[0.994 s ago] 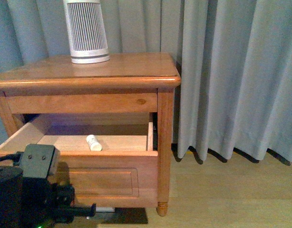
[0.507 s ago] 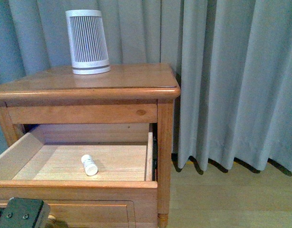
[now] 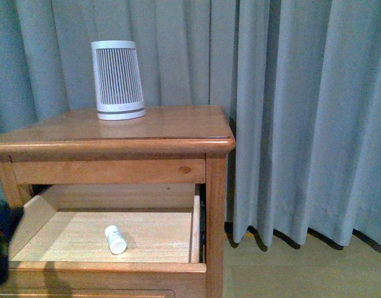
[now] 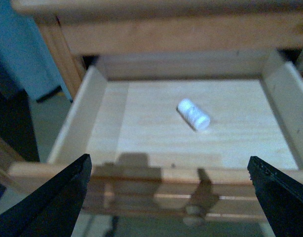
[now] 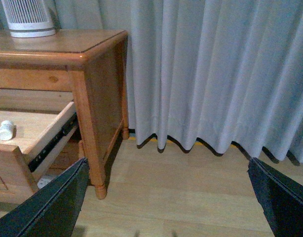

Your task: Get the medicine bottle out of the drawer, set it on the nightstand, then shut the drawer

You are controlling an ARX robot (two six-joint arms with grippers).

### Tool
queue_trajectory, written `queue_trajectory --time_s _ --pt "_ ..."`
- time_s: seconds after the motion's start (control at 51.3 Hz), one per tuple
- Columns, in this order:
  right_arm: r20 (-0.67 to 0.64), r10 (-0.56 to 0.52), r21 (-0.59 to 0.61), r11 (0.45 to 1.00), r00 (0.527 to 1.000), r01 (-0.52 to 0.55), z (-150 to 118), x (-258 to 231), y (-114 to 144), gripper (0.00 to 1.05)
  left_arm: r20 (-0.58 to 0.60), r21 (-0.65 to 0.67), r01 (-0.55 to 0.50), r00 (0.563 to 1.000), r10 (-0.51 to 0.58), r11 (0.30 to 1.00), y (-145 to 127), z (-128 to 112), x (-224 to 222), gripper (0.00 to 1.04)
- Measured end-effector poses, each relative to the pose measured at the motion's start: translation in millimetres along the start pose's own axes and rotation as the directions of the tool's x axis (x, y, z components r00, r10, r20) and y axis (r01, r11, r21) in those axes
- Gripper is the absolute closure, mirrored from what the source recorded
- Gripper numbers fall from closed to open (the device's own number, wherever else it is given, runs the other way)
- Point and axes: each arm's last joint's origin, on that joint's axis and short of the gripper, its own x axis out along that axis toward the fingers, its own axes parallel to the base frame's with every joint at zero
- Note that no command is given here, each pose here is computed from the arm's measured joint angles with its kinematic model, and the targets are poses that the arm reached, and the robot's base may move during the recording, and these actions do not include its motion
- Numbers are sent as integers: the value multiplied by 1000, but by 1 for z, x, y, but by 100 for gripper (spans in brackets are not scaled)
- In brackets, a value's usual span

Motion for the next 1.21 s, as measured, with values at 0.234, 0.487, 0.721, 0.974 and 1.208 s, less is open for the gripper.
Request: queue_trajectory --time_s 0.234,0.487,0.721,0.974,1.208 --pt "0 0 0 1000 1000 0 0 0 0 7 129 -16 -96 987 97 995 14 40 -65 7" --pt "0 0 0 1000 1000 0 0 0 0 7 154 -43 -117 980 122 992 13 15 -136 7" --pt "0 0 0 1000 1000 0 0 0 0 7 168 -107 -33 984 51 994 14 -21 -132 17" --pt "0 0 0 1000 1000 0 0 0 0 7 215 -96 -16 976 37 995 34 -43 -129 75" --pt "0 0 0 1000 1000 0 0 0 0 7 210 -94 -15 977 34 996 34 -57 -126 102"
